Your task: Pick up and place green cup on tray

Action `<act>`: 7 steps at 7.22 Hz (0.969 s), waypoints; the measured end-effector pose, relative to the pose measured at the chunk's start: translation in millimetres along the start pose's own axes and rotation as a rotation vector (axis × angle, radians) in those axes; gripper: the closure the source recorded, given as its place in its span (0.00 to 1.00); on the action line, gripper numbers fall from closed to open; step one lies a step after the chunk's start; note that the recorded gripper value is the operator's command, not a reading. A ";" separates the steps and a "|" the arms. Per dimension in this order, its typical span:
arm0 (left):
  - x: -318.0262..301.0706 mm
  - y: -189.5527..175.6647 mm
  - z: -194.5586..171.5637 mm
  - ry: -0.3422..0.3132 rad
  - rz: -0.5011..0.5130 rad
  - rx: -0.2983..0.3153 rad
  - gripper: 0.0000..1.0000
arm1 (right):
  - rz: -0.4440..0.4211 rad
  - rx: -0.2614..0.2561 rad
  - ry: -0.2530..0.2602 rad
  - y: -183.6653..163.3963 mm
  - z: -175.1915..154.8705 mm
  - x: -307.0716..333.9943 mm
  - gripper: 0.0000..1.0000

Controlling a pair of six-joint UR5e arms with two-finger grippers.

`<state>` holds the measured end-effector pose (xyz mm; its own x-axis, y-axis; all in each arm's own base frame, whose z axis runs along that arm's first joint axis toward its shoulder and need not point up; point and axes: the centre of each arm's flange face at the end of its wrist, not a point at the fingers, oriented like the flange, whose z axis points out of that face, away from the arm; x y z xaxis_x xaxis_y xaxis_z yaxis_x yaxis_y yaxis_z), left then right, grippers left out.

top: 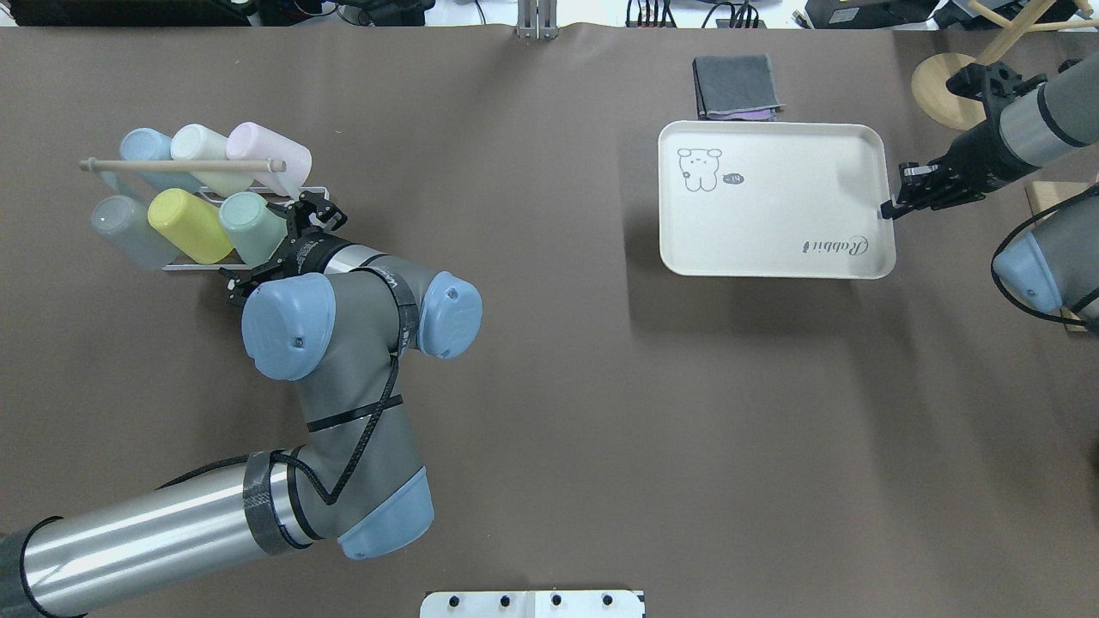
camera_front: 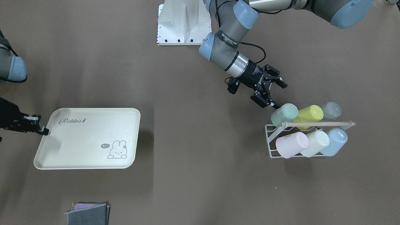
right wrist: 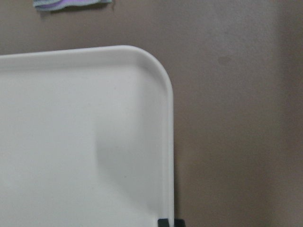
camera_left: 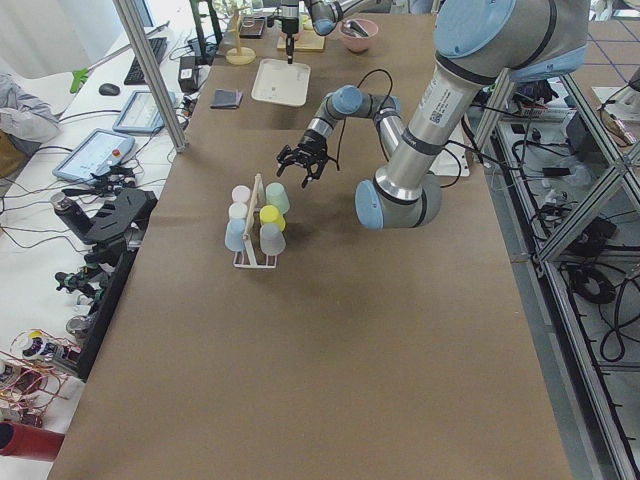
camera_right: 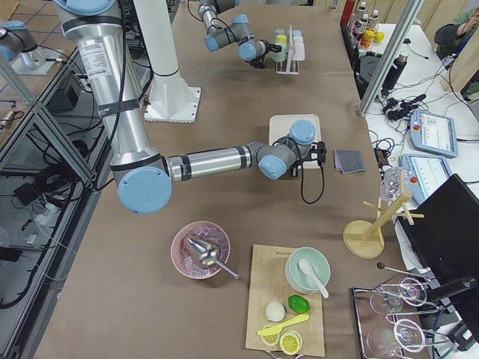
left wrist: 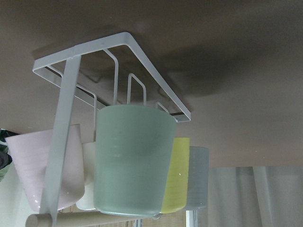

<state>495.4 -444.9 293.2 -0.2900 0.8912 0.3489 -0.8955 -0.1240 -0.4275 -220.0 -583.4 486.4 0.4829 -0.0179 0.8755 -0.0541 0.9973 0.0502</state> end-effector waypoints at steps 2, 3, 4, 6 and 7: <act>3.3 -3.6 7.2 -0.010 0.012 -0.023 0.02 | -0.031 -0.031 -0.033 -3.7 13.3 -38.4 1.00; 4.2 -7.0 7.5 -0.021 0.019 -0.034 0.02 | -0.034 -0.056 -0.045 2.0 27.8 -59.6 1.00; 5.0 -13.0 4.8 -0.034 0.031 -0.044 0.02 | -0.025 -0.077 -0.057 8.2 40.9 -84.0 1.00; 6.7 -32.0 -10.4 -0.081 0.066 -0.065 0.02 | 0.003 -0.103 -0.076 17.6 57.9 -124.6 1.00; 9.2 -41.2 -14.7 -0.102 0.085 -0.079 0.02 | 0.013 -0.111 -0.081 23.1 65.3 -139.8 1.00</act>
<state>534.6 -425.3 301.8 -0.4000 0.8293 0.3903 -0.8383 -0.1588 -0.5216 -345.7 -562.6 396.5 0.4108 -0.0063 0.9117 0.0397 0.9992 -0.0110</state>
